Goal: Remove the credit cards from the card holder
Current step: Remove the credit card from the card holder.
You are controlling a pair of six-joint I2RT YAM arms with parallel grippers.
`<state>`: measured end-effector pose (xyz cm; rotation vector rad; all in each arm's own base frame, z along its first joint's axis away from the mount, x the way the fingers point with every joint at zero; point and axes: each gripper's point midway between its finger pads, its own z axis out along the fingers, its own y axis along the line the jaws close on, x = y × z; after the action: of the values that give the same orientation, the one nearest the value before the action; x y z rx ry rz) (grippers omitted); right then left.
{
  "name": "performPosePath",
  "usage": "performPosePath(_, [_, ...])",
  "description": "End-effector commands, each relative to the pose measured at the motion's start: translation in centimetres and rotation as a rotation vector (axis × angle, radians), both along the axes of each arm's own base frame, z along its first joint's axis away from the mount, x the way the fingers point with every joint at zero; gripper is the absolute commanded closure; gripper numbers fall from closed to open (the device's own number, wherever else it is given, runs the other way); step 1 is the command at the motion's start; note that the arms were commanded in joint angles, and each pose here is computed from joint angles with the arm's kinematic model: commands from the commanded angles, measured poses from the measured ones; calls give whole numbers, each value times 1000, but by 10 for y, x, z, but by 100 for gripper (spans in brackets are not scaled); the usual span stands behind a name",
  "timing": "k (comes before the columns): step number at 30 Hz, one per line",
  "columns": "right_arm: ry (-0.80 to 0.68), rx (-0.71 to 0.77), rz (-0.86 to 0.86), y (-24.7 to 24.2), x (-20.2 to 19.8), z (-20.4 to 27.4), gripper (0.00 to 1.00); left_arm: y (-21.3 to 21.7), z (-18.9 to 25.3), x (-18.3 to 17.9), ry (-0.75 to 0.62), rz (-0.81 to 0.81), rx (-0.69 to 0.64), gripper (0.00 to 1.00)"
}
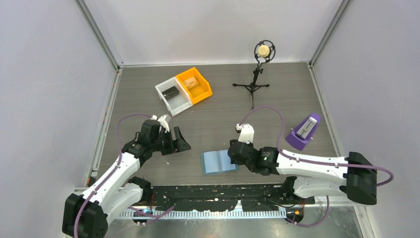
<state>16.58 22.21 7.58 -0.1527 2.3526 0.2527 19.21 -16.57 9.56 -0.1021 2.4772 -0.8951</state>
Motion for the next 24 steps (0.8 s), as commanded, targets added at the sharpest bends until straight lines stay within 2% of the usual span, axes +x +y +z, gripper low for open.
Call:
performPosePath(1, [-56, 109, 20, 19, 4, 42, 49, 3, 5, 8, -51, 15, 17, 25])
performPosePath(2, [-61, 154, 49, 32, 3, 51, 48, 3, 4, 8, -45, 21, 20, 25])
performPosePath(5, [-40, 154, 101, 56, -1, 49, 44, 9, 1, 8, -45, 54, 36, 26])
performPosePath(8, [-10, 100, 136, 82, -3, 38, 36, 16, -1, 10, -64, 89, 62, 26])
performPosePath(16, [54, -2, 199, 125, -12, 0, 24, 17, -6, 3, -51, 85, 56, 26])
performPosePath(20, [60, -27, 197, 129, -12, -14, 22, 15, -11, 1, -39, 75, 48, 26])
performPosePath(24, [70, -50, 192, 129, -12, -25, 24, 14, -12, 0, -37, 73, 40, 26])
